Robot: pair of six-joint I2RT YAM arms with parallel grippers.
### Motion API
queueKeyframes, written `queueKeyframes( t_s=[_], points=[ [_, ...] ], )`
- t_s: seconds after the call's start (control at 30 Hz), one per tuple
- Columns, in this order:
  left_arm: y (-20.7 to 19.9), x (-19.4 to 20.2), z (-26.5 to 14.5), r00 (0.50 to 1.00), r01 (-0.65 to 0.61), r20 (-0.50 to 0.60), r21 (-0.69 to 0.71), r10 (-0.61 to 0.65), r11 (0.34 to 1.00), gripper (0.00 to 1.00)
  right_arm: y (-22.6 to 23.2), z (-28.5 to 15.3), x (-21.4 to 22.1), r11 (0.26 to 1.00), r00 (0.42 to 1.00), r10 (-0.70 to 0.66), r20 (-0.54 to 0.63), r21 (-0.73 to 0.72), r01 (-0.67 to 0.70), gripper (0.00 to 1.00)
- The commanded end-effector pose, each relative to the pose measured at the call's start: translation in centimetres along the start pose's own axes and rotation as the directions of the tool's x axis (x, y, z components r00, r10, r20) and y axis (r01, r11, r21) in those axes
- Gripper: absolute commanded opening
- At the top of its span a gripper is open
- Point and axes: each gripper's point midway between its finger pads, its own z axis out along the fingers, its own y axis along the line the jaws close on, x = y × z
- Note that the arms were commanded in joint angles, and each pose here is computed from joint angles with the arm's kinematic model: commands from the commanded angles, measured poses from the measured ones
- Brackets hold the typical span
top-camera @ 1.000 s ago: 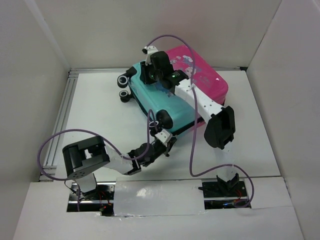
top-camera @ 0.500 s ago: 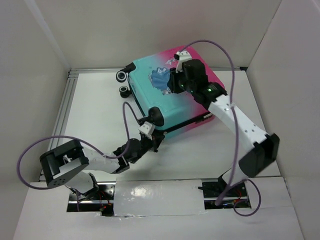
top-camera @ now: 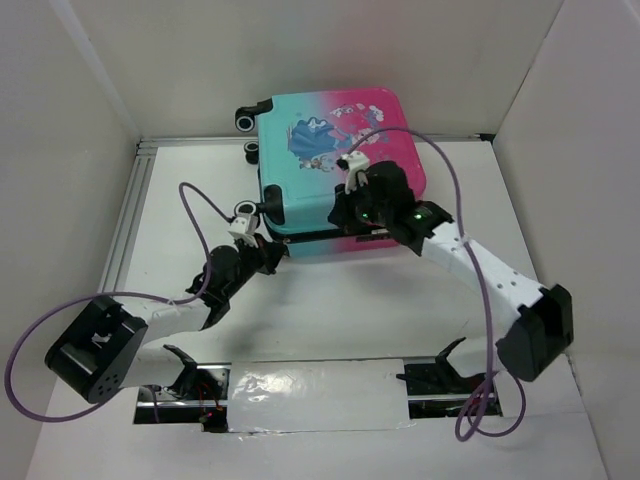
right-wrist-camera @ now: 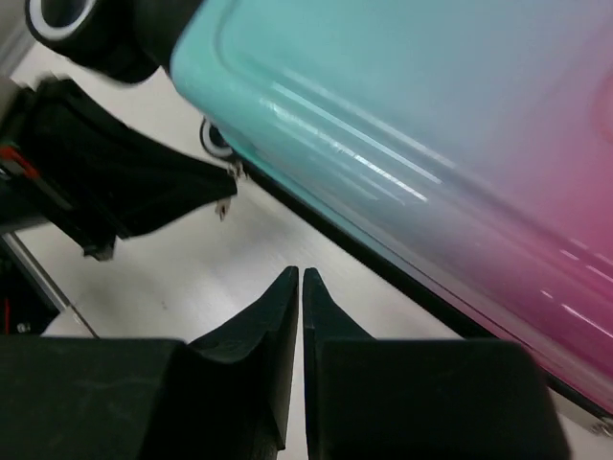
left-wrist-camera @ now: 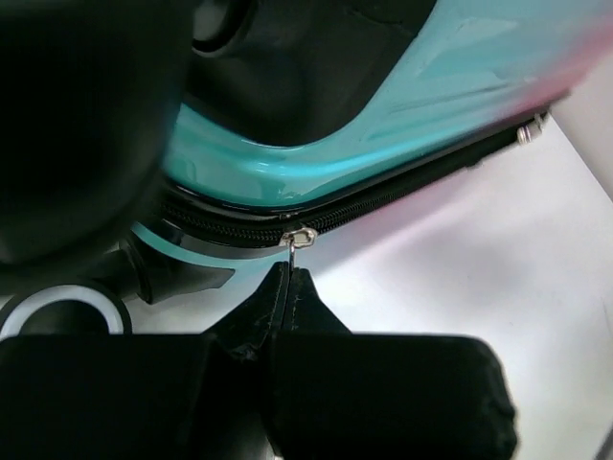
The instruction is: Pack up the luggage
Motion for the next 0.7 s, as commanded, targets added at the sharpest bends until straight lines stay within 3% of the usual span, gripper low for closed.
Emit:
queueKeyframes(
  t_s=[0.0, 0.33, 0.5, 0.67],
  points=[
    [0.8, -3.3, -0.2, 0.994, -0.037, 0.101, -0.007, 0.037, 0.999, 0.00, 2.2, 2.7, 0.0, 0.996, 0.999, -0.042, 0.000, -0.079, 0.042, 0.12],
    [-3.7, 1.1, 0.6, 0.998, -0.056, 0.035, 0.115, 0.053, 0.992, 0.00, 2.0, 11.2, -1.6, 0.995, 0.996, -0.095, 0.001, -0.037, 0.095, 0.02],
    [-5.5, 3.4, 1.8, 0.998, -0.042, 0.048, 0.097, 0.037, 0.994, 0.00, 1.5, 13.3, -3.1, 0.994, 0.994, -0.107, 0.015, -0.006, 0.107, 0.00],
    [-8.5, 3.1, 3.7, 0.995, -0.035, 0.095, 0.172, 0.019, 0.985, 0.00, 1.6, 14.1, -3.4, 0.994, 0.994, -0.106, 0.011, -0.017, 0.106, 0.00]
  ],
)
